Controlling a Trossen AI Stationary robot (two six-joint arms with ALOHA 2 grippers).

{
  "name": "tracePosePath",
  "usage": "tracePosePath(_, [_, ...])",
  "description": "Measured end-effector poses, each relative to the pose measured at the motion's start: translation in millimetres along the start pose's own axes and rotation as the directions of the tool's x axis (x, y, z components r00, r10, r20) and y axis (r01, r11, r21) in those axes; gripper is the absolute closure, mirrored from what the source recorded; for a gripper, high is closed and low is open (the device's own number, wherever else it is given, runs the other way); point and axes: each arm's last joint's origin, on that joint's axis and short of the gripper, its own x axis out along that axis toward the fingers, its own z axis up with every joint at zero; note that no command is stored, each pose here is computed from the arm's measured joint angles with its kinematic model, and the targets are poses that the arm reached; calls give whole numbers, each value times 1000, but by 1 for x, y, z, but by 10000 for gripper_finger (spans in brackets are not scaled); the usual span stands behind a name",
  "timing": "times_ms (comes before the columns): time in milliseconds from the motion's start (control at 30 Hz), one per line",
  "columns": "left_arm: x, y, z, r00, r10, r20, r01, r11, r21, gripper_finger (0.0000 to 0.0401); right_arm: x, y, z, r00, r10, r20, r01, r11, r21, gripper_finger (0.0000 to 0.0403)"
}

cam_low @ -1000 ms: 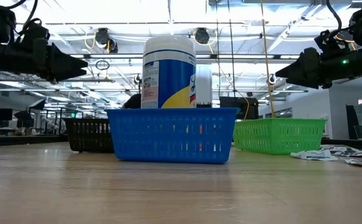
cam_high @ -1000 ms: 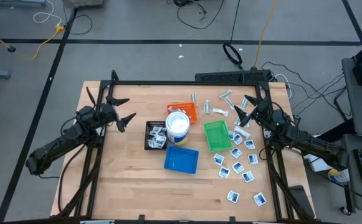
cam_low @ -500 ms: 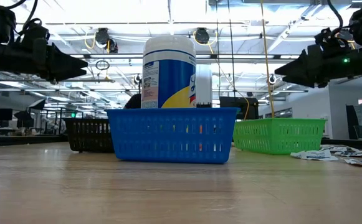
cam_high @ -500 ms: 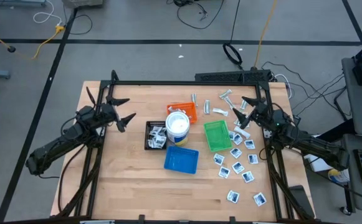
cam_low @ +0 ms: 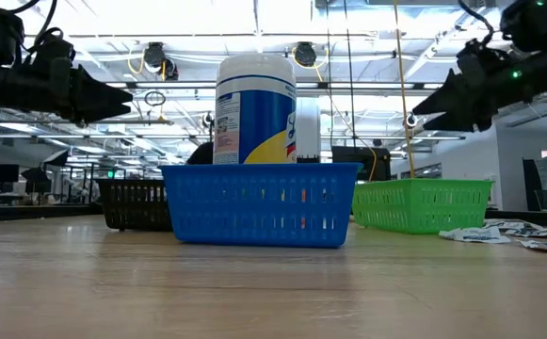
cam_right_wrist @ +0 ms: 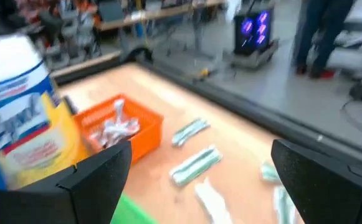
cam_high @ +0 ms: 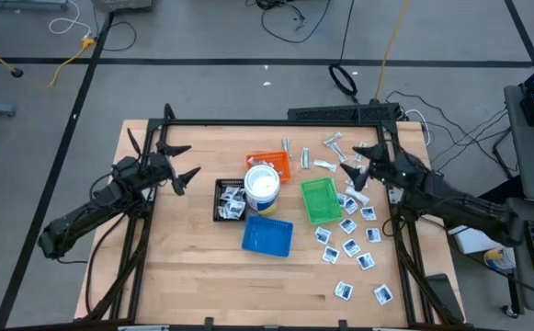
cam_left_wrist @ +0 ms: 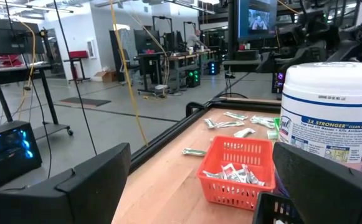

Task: Pick & Place First Aid Supplies
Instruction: Put the green bandage pack into the green bin

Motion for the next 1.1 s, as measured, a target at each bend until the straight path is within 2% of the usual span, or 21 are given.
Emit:
tracePosePath(100, [0,0,0,1000,0,0,0,1000,-2,4,3,3,11,996,26,-82,-26,1000,2,23])
tracePosePath(267, [0,0,0,1000,0,0,0,1000,-2,4,11,7,29,973,-5,-231,7,1000,12,23])
tracePosePath(433, [0,0,0,1000,0,1,0,1000,-3,4,22,12,48,921,-38,-388,42,999,3,23])
tracePosePath(567, [0,0,0,1000,0,0,0,1000,-3,4,28,14,56,826,-78,-558,138,988,66,23])
tracePosePath(667, [0,0,0,1000,0,1,0,1000,-3,4,32,16,61,727,-97,-679,190,980,65,23])
tracePosePath(733, [0,0,0,1000,0,1,0,1000,-3,4,34,17,64,665,-78,-743,190,979,68,23])
tracePosePath(900, [0,0,0,1000,0,1,0,1000,-3,4,40,19,69,565,-95,-820,292,952,91,23])
tracePosePath(1100, [0,0,0,1000,0,1,0,1000,-3,4,43,24,69,441,25,-897,266,951,157,23])
